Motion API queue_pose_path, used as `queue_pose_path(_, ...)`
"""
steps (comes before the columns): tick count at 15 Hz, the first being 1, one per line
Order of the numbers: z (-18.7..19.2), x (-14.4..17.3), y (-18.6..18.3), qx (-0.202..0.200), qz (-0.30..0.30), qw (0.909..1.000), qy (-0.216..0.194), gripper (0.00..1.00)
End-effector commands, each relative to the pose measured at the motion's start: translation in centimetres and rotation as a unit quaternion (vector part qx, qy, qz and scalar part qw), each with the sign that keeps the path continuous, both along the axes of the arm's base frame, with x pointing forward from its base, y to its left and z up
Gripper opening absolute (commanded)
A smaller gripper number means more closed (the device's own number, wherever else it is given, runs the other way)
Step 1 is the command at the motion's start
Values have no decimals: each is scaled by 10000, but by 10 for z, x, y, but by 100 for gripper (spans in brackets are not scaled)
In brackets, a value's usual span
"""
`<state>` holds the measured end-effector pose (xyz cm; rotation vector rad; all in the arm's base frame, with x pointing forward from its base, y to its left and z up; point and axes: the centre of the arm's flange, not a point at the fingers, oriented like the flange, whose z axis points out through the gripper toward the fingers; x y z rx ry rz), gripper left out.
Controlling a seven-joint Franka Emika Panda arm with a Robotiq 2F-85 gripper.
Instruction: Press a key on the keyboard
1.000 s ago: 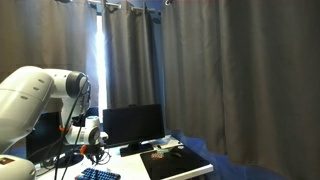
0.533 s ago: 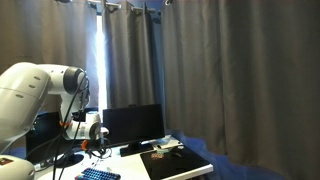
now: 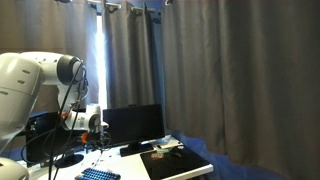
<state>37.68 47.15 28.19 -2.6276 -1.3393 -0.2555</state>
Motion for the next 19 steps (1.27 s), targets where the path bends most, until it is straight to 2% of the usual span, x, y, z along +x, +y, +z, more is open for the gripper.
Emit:
queue_pose_path(1,33,-17,-30,89,107,9999,22,100)
queue_pose_path(12,83,-41,-71,351,158,9985,-388,100)
queue_pose_path(13,72,-29,-51,302,163,9990,-287,100)
queue_pose_path(19,78,-35,-59,276,155,9988,-370,100)
